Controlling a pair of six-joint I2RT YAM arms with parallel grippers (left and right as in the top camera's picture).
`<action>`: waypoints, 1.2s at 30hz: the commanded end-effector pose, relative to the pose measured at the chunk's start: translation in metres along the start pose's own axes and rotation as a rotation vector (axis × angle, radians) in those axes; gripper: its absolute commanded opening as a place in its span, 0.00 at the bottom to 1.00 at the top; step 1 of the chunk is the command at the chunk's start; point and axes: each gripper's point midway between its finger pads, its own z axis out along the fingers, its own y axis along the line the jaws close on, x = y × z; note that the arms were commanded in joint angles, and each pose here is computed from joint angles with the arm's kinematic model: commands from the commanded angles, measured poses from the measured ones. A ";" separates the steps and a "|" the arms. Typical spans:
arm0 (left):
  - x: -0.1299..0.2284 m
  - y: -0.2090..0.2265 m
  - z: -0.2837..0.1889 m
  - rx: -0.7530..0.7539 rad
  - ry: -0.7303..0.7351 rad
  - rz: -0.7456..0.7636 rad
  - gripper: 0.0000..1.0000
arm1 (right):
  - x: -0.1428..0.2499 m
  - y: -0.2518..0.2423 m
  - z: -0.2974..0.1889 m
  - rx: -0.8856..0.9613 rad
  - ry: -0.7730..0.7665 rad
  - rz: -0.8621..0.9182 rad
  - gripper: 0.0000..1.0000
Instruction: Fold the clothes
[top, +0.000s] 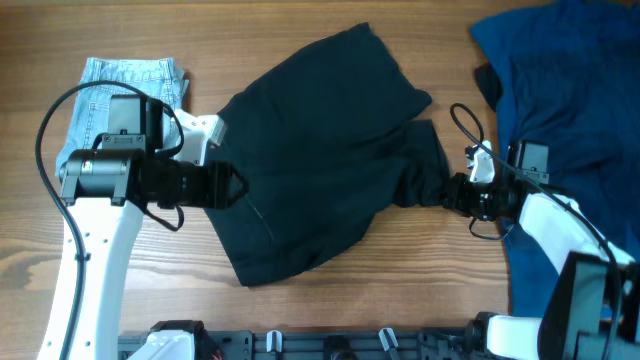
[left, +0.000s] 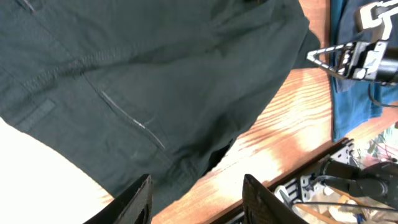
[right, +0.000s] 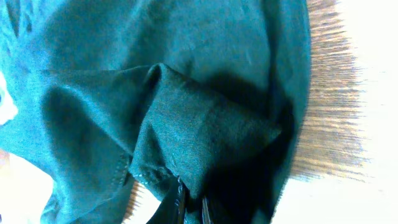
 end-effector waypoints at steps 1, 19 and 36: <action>0.009 -0.004 0.002 0.026 0.035 -0.025 0.44 | -0.011 -0.001 -0.017 0.077 -0.079 0.081 0.04; 0.147 0.040 0.085 -0.065 0.406 -0.657 0.59 | -0.050 0.024 -0.071 0.098 -0.342 0.203 0.04; 0.142 0.065 0.131 -0.130 0.265 -0.716 0.33 | -0.052 0.025 -0.072 0.095 -0.351 0.194 0.04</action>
